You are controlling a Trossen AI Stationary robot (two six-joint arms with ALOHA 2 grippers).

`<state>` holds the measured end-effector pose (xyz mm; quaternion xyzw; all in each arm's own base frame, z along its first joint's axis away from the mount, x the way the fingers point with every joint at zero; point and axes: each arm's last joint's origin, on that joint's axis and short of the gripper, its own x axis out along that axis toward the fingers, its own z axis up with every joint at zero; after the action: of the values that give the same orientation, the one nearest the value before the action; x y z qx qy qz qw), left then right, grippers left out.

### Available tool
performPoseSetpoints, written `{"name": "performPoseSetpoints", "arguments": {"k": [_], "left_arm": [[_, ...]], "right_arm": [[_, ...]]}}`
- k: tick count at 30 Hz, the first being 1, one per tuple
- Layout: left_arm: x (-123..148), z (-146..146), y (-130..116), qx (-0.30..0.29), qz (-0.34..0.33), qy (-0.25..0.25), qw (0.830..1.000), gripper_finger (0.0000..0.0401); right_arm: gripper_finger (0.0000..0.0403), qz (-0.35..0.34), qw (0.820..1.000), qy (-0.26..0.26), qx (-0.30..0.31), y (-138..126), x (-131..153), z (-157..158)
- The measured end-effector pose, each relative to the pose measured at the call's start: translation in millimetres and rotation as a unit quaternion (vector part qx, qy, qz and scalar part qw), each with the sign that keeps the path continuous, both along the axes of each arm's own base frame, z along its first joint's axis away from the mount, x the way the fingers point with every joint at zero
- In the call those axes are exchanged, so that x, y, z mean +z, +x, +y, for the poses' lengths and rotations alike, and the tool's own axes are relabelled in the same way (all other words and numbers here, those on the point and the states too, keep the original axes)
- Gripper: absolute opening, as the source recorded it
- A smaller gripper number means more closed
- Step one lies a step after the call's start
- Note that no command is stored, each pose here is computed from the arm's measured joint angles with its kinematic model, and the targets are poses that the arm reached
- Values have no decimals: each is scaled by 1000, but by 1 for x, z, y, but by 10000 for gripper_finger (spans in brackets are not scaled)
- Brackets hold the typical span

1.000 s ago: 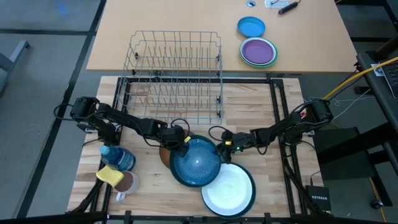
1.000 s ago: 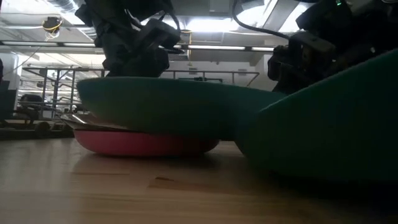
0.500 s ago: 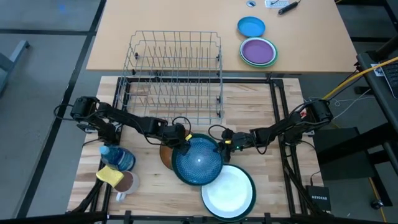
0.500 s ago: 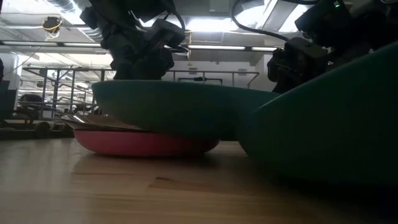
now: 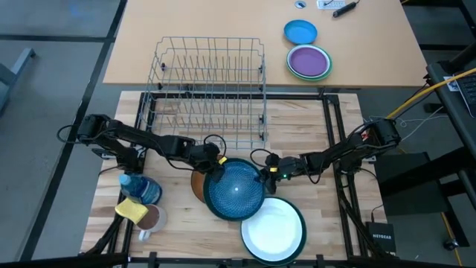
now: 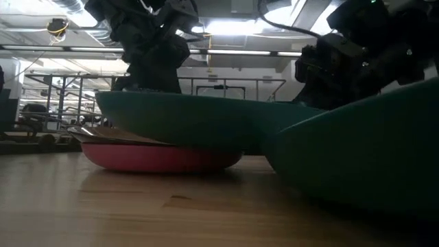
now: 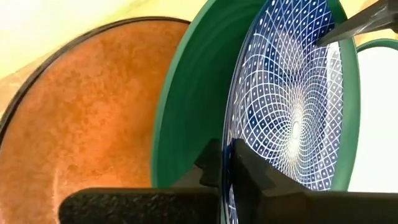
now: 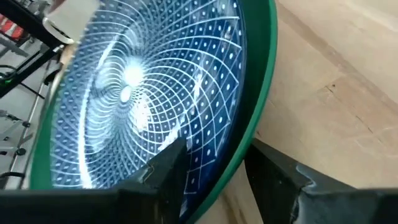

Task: Sort dishes
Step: Put the blue plate on the dish rack

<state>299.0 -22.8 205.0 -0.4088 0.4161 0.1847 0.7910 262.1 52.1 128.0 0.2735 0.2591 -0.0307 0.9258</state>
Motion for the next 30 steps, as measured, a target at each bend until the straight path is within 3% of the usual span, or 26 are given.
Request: {"name": "performPoseSetpoints", "arguments": {"k": [16,30], "left_arm": [[7,4,-3,-24,-13,22,999,1],[2,7,-11,-34,37,30,998,0]], "right_arm": [[163,-10,999,-36,5,-3,9,-1],[163,11,999,-37,3,-5,5,-2]]}}
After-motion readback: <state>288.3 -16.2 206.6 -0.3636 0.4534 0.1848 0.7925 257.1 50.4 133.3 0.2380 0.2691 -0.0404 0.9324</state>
